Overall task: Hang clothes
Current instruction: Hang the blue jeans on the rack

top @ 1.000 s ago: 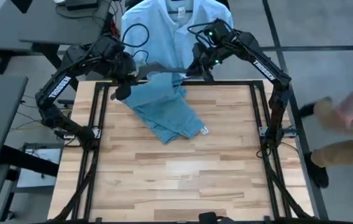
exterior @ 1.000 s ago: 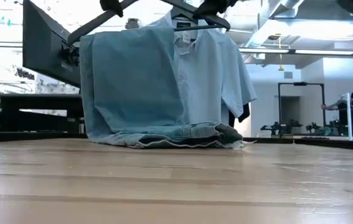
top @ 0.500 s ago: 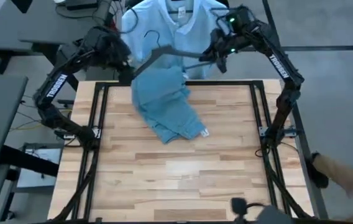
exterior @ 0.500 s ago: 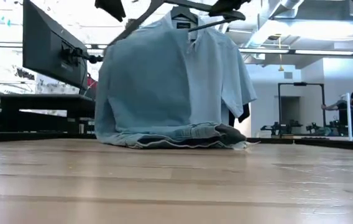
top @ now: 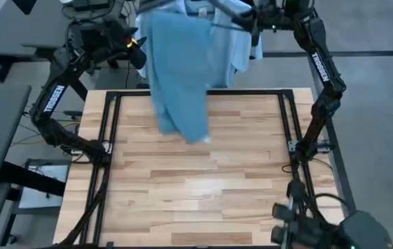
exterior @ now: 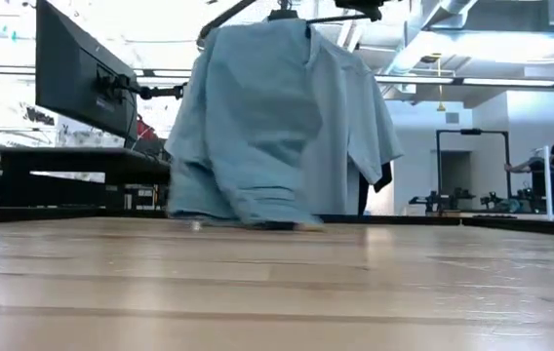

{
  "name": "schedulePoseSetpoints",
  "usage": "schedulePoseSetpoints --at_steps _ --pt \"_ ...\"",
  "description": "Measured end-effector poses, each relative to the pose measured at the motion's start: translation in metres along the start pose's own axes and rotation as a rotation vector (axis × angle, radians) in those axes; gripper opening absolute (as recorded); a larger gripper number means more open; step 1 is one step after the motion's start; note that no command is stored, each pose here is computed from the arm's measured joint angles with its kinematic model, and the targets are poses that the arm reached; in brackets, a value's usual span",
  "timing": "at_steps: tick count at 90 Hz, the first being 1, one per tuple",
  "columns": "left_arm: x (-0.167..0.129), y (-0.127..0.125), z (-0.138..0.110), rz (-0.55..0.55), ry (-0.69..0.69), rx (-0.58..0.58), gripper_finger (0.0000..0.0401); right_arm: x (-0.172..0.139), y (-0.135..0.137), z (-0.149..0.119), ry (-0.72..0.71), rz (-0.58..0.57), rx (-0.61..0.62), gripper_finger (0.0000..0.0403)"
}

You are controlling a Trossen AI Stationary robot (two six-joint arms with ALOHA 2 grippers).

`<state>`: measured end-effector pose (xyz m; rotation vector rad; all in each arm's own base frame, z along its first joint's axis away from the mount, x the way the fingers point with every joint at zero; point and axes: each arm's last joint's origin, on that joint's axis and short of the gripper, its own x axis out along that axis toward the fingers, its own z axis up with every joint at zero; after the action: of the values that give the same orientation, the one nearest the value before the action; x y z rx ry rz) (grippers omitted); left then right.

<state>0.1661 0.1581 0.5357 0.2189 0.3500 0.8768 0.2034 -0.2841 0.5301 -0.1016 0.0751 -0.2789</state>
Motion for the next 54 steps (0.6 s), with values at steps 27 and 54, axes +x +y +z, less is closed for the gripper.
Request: schedulePoseSetpoints --at_steps 27,54 --pt "0.002 -0.001 -0.002 -0.005 0.017 -0.013 0.0178 0.013 -0.029 -0.024 0.038 -0.053 0.039 0.0029" --pt "0.002 -0.001 -0.003 -0.006 0.02 -0.012 0.0178 0.018 -0.053 -0.04 0.048 -0.106 0.046 0.0029"
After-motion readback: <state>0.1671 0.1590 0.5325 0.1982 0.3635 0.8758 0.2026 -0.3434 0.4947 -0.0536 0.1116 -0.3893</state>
